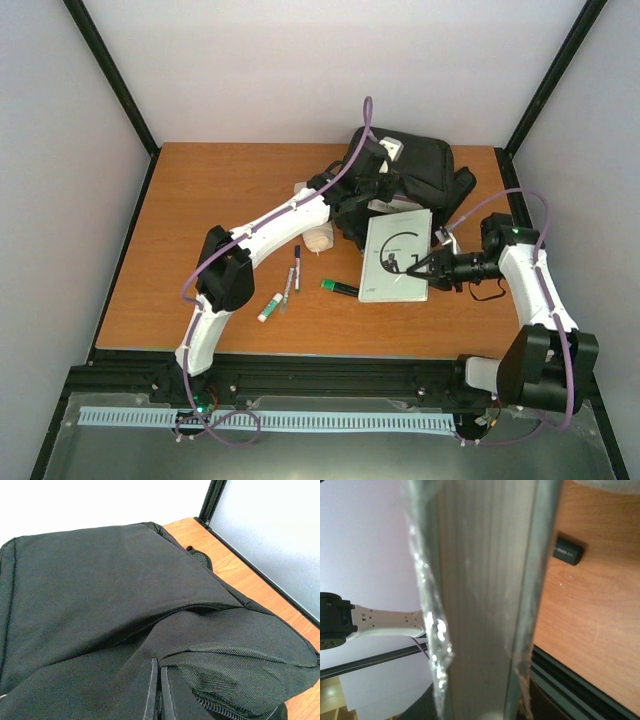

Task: Pack the student bag
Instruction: Place the book in the student bag.

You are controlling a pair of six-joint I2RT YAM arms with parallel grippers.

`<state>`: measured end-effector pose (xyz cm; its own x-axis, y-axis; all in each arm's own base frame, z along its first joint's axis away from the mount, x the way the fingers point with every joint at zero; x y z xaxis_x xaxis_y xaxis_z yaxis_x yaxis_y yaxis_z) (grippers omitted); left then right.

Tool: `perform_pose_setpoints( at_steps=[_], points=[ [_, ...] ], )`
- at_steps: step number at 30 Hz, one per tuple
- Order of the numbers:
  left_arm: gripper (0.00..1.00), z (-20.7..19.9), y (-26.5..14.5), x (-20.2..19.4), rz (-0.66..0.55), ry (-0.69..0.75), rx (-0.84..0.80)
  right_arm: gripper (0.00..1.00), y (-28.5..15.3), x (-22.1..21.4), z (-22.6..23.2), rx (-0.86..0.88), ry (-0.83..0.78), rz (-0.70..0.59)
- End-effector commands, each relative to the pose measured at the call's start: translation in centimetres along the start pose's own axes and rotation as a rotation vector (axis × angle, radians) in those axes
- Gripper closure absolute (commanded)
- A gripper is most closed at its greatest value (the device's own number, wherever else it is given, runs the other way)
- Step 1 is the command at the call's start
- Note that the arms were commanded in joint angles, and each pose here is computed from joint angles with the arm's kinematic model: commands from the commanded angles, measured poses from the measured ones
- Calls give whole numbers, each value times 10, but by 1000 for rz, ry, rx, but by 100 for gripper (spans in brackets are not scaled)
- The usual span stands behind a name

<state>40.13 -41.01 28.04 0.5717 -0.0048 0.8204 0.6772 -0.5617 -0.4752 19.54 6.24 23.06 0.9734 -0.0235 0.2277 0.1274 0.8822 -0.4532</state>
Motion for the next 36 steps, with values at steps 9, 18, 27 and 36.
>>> perform_pose_setpoints(
  at_steps=[9,18,27,36],
  points=[
    [99,-20,-43,36,-108,-179,-108,97,6,58,-13,104,-215,-48],
    [99,-39,-58,24,-128,-176,-120,97,4,80,-42,116,-121,-42],
    [99,-46,-59,27,-131,-209,-155,97,-1,81,-64,67,-34,-52],
    [99,-57,-51,19,-105,-172,-179,97,3,107,-80,214,-79,-61]
  ],
)
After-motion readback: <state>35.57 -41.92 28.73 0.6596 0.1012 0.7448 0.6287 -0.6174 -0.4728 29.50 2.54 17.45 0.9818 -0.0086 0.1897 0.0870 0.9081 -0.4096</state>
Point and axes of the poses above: each gripper's point midway between its finger pads, its own y axis out along the fingers, its own z axis along the line the jaws close on, x = y × z, the point moved 7 cm from there along -y, back along the fingers, and after that the axes turned 11 degrees about -y, right-handed, at the moved point
